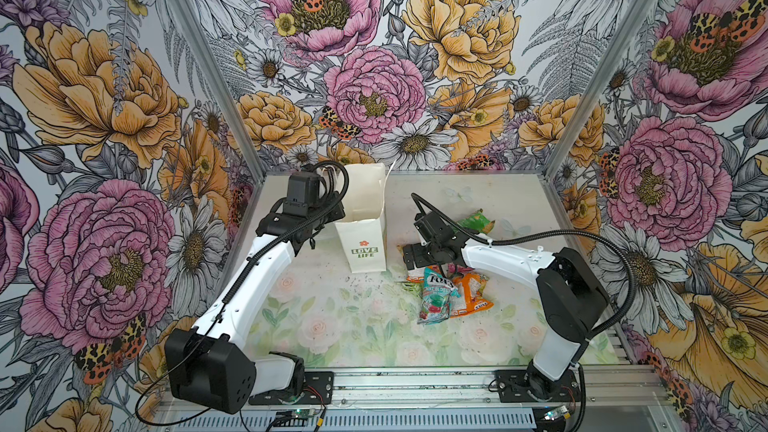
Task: Place the snacks into the paper bag
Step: 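Close the right gripper on the orange snack packet, then lift the orange snack packet and carry it toward the paper bag opening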
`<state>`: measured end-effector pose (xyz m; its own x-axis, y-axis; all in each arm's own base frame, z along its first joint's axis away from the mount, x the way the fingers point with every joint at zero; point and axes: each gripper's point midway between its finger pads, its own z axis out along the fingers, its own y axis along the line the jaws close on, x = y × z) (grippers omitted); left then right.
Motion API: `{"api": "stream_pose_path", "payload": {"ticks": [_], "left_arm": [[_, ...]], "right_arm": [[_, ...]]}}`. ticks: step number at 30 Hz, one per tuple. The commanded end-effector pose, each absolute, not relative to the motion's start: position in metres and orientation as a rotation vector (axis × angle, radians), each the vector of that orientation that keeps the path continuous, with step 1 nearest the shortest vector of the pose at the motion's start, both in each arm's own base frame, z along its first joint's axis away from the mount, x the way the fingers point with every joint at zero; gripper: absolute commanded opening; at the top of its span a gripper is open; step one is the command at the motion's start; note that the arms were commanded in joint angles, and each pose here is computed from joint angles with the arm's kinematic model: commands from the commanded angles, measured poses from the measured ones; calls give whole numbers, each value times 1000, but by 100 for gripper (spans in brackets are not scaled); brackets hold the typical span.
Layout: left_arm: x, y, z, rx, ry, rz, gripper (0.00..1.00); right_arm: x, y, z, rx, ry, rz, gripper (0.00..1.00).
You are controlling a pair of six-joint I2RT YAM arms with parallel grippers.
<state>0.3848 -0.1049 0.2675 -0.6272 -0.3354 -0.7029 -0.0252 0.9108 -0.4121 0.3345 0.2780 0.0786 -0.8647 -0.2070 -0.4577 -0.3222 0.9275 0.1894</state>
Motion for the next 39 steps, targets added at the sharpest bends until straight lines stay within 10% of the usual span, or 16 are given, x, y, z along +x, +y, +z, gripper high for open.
{"api": "stream_pose_path", "payload": {"ticks": [1,21,39], "left_arm": [[385,-116,278,-233,2180,-519,0],[387,-127,273,-216,2209,-507,0],[385,-124,273,-240,2205,-487,0]], "right_arm": [[339,287,79,-379,2661,394,100],[368,268,36,-377,2709,173,97],[388,265,65,-414,2644,251,50]]}}
